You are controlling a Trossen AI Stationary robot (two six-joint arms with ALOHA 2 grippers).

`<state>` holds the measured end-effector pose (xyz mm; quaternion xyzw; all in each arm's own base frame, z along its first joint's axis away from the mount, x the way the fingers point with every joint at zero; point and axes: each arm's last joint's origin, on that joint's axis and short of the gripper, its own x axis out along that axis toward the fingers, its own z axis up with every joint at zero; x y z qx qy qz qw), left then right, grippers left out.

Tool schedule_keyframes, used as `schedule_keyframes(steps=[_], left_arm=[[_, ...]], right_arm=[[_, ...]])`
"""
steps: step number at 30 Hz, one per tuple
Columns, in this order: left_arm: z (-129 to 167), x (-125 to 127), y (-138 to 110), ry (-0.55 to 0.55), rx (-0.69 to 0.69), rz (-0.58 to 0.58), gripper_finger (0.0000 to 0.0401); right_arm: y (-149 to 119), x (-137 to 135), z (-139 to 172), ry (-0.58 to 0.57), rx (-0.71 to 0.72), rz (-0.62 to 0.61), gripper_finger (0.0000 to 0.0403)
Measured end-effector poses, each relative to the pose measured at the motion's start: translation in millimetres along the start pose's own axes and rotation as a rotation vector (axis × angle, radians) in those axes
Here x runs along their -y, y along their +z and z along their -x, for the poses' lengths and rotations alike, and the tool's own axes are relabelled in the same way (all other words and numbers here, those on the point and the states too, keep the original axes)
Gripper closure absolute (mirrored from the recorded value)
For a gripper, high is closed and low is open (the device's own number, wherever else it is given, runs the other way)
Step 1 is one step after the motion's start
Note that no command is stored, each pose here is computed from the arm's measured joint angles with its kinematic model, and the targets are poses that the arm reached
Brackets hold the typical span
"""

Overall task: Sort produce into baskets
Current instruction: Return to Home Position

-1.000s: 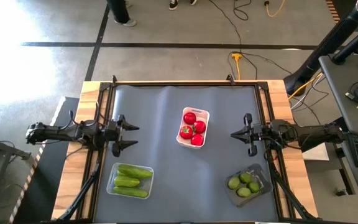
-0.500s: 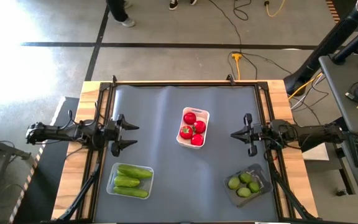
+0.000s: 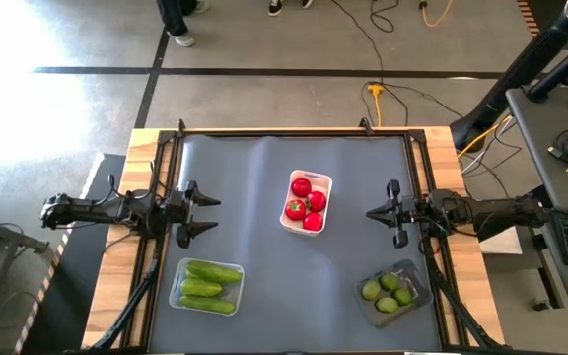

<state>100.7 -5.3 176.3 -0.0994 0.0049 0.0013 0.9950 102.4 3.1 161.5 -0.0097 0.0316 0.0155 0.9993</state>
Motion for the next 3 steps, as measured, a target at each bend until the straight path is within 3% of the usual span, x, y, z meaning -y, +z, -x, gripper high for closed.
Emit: schedule_keyframes(steps=[3], left_arm=[[0.0,0.0,0.0,0.0,0.0,0.0,0.0094]], right_arm=[[0.0,0.0,0.0,0.0,0.0,0.0,0.039]])
